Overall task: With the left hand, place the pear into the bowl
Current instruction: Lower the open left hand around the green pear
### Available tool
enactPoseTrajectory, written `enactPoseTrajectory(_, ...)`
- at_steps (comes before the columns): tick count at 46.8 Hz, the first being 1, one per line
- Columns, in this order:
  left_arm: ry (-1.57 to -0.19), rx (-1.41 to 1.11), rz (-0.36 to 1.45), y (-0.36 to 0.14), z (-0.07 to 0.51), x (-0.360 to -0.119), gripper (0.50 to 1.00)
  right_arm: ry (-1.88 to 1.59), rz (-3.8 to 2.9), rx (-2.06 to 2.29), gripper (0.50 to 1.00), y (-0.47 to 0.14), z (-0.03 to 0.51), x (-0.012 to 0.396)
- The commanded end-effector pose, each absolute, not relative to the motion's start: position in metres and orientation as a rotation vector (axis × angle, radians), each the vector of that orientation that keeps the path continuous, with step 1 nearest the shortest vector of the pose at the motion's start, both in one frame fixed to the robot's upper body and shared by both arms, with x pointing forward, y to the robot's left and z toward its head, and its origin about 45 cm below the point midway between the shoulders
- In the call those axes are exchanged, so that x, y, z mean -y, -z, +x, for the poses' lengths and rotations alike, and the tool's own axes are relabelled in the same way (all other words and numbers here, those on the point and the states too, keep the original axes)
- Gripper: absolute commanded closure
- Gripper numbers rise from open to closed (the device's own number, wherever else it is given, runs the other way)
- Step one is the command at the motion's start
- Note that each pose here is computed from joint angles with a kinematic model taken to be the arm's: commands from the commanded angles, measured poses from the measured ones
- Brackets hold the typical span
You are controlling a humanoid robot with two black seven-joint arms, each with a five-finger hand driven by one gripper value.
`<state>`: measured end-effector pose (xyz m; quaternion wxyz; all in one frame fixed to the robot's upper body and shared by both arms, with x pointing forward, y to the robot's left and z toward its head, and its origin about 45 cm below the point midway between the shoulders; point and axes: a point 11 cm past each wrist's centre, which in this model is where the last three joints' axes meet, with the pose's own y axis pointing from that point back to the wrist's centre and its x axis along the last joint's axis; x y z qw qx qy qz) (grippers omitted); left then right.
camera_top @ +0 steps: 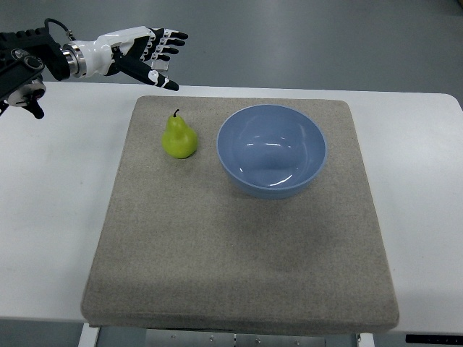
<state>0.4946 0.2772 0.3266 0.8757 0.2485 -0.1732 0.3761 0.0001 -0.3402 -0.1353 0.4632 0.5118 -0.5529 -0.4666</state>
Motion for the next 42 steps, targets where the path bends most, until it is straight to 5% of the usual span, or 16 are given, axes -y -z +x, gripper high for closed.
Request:
enactPoseTrajectory(1, -0.725, 0.402, 0.571, -0.329, 0.49, -0.275, 0.508, 1.146, 1.259, 1.36, 0.574, 0.135, 0.001, 0.34)
enactPoseTrajectory(13, -0.594, 0.566, 0.755, -0.332, 0.487, -0.269, 0.508, 1.147, 1.258, 1.359, 0.574, 0.135, 0.0, 0.34)
enactPoseTrajectory(24, -0.423, 0.74, 0.857, -0.335, 0.474, -0.239, 0.508, 1.147, 1.259, 1.361, 0.574, 0.135, 0.001, 0.34)
enactPoseTrajectory(42, -0.271, 0.94, 1.045, -0.318, 0.472, -0.243, 0.512, 1.147, 1.258, 1.359, 0.574, 0.135, 0.0, 0.34)
